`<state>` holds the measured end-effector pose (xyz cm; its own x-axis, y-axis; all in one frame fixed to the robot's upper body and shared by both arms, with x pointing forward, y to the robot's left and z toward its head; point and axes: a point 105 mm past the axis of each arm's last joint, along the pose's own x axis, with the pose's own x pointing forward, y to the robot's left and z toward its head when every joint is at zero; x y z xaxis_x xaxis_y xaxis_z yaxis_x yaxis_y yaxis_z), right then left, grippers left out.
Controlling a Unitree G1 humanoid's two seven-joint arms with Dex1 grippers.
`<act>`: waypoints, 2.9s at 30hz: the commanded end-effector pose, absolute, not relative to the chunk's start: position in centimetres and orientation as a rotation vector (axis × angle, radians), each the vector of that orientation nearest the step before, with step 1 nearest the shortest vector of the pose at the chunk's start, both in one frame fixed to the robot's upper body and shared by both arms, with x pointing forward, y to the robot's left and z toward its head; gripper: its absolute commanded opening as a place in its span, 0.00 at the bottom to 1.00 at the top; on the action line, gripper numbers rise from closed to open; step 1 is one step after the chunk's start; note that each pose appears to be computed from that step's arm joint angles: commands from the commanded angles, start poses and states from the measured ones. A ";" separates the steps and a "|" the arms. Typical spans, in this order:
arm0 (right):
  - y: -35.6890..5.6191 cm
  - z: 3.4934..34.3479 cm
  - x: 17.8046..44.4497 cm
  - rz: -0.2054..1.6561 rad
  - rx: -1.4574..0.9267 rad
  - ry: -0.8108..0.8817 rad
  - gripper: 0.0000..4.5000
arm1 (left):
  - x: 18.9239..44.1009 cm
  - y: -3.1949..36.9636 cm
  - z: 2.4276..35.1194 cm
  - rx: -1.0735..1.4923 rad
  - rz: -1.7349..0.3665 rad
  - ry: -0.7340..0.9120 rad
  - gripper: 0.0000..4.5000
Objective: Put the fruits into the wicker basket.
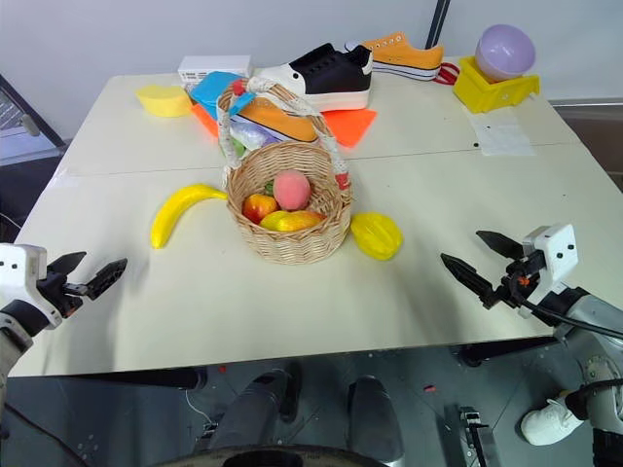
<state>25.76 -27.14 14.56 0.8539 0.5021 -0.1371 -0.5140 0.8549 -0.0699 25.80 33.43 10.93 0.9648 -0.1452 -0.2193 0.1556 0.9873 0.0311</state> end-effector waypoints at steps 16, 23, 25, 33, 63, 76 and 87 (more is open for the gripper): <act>-21.9 19.5 24.9 0.718 -0.197 0.020 0.98 | 32.3 27.7 14.2 0.169 -0.283 0.209 1.00; -15.6 21.5 21.7 1.029 -0.258 0.038 0.98 | 37.0 26.7 15.8 0.270 -0.291 0.303 1.00; -14.5 21.7 21.1 1.080 -0.260 0.038 0.98 | 37.7 26.4 15.9 0.283 -0.297 0.328 1.00; -10.7 21.6 20.4 1.204 -0.256 -0.028 0.98 | 40.1 24.5 14.5 0.277 -0.317 0.450 1.00; -16.0 21.6 23.9 1.034 -0.395 -0.013 1.00 | 33.8 12.5 23.8 0.315 -0.845 0.032 0.17; -16.2 20.0 24.3 0.921 -0.320 0.001 1.00 | 37.5 6.8 22.7 0.341 -0.838 0.098 0.55; -17.7 15.2 29.8 0.687 -0.290 0.073 1.00 | 31.4 9.7 23.3 0.321 -1.181 -0.085 0.88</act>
